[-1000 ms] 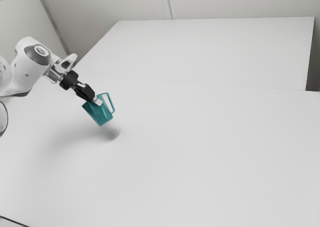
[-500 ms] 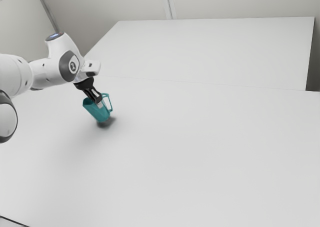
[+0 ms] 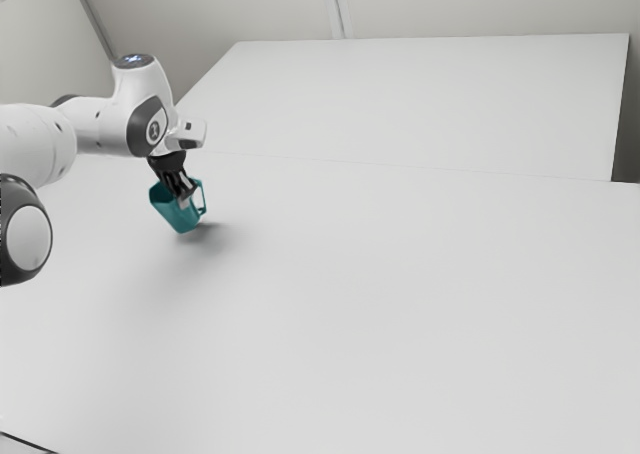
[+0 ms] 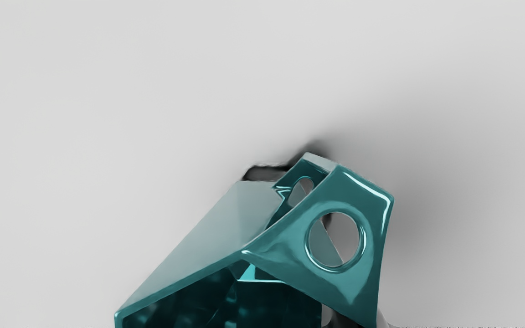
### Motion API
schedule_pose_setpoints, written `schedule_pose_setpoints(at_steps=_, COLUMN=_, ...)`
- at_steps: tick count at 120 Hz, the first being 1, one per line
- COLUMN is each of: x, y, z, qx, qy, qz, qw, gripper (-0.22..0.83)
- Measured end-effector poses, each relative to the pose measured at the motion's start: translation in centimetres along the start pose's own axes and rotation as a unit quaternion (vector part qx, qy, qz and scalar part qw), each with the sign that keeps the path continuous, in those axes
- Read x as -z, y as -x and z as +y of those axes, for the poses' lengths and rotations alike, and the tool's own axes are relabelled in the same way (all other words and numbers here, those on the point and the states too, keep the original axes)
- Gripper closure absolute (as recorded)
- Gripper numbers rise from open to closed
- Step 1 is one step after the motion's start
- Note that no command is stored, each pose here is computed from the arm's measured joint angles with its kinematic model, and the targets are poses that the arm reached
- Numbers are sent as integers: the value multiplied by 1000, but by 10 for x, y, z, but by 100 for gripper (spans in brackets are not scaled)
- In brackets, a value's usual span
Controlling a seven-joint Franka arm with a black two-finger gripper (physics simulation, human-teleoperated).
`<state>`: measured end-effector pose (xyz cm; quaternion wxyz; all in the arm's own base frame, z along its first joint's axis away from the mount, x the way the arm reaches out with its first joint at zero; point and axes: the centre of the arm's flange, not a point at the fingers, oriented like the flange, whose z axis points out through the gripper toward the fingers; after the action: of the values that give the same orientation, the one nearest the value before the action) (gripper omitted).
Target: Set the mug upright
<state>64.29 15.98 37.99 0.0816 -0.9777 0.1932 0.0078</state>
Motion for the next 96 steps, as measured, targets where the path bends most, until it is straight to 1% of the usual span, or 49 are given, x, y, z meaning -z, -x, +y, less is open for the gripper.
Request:
schedule_pose_setpoints(at_steps=20, x=-16, y=0, z=2, qx=23, qy=19, qz=-30, qw=999, gripper=79)
schedule_pose_setpoints(at_steps=24, x=-19, y=0, z=3, qx=27, qy=21, qz=-34, qw=999, gripper=77)
schedule_pose_setpoints(at_steps=45, x=-21, y=1, z=6, qx=44, qy=27, qz=-44, qw=998, gripper=39)
schedule_pose_setpoints(at_steps=52, x=-20, y=1, z=5, qx=49, qy=27, qz=-44, qw=997, gripper=30)
schedule_pose_setpoints(at_steps=60, x=-11, y=-2, z=3, qx=54, qy=23, qz=-39, qw=998, gripper=22)
schedule_pose_setpoints(at_steps=72, x=30, y=-18, z=1, qx=53, qy=6, qz=-19, qw=998, gripper=14)
schedule_pose_setpoints(at_steps=80, x=70, y=-22, z=4, qx=55, qy=2, qz=-6, qw=998, gripper=10)
schedule_pose_setpoints(at_steps=86, x=103, y=-19, z=11, qx=57, qy=7, qz=1, qw=998, gripper=8)
schedule_pose_setpoints(at_steps=96, x=171, y=-5, z=36, qx=55, qy=21, qz=18, qw=998, gripper=5)
